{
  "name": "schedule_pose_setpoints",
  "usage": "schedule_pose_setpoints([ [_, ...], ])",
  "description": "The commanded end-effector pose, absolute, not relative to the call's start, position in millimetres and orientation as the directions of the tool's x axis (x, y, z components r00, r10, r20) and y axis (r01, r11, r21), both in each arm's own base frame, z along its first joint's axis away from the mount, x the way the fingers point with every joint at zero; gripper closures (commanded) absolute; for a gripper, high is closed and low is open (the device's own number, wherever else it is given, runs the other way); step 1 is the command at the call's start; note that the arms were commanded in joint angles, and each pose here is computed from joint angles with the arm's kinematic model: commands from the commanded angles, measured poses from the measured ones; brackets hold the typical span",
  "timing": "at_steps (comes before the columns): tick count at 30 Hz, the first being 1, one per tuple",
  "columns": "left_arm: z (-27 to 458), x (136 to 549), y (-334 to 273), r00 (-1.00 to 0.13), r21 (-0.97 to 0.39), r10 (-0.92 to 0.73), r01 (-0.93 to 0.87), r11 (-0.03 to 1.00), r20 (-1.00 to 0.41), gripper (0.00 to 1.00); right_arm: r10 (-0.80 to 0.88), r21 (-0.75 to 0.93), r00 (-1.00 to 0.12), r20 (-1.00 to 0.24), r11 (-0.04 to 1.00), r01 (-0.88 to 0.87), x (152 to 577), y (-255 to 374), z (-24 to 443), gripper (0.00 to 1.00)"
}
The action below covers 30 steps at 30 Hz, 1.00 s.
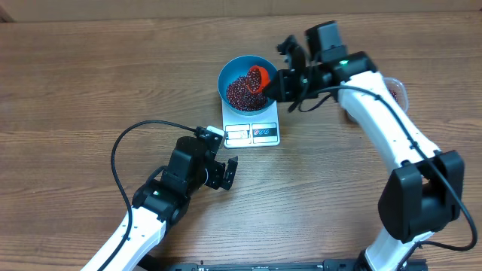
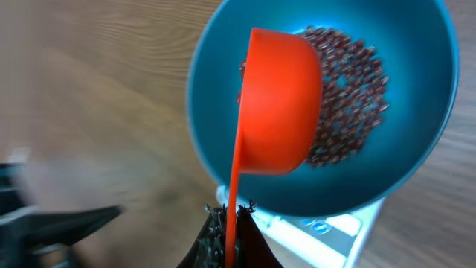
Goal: Scoop item into bowl and weigh 150g on scale
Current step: 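Tip the scoop with the right gripper to pour beans into the bowl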
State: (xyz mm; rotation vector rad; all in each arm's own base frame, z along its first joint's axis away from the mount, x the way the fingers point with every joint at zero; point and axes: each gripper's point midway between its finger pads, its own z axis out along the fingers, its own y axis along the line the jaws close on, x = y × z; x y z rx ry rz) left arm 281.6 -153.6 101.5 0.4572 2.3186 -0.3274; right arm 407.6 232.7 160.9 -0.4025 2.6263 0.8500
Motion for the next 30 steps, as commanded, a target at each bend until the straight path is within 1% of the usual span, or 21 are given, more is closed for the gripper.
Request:
schedule_pose_setpoints([
  [1,97.8,281.8,-150.8,-0.677,-0.103,0.216,0.397,0.912,-0.704,0.00,-0.183,0.284,-0.853,-0.488,0.891,-0.354,427.5,222.9,158.0,0.96],
  [4,97.8,281.8,-150.8,-0.677,-0.103,0.216,0.397,0.912,-0.704,0.00,-0.250,0.140,-0.817,-0.520,0.918,-0.370,428.9,224.5,155.2,0.96],
  [8,97.8,281.8,-150.8,-0.677,-0.103,0.216,0.397,0.912,-0.704,0.01,-0.343,-0.048,-0.768,-0.540,0.924,-0.379,429.8,223.0,155.7,0.96],
  [12,97.8,281.8,-150.8,-0.677,-0.103,0.216,0.397,0.912,-0.704,0.00,-0.430,-0.233,-0.720,-0.544,0.902,-0.363,430.2,220.1,161.6,0.96],
  [16,97.8,281.8,-150.8,-0.677,-0.103,0.216,0.397,0.912,-0.704,0.00,-0.476,-0.353,-0.684,-0.552,0.877,-0.326,431.7,219.1,170.8,0.96],
  [23,97.8,281.8,-150.8,-0.677,-0.103,0.216,0.397,0.912,-0.704,0.00,-0.496,-0.363,-0.667,-0.557,0.867,-0.342,429.9,226.6,172.6,0.96],
  [30,97.8,281.8,-150.8,-0.677,-0.103,0.216,0.397,0.912,-0.704,0.00,-0.483,-0.226,-0.670,-0.564,0.871,-0.437,421.9,246.7,166.7,0.96],
])
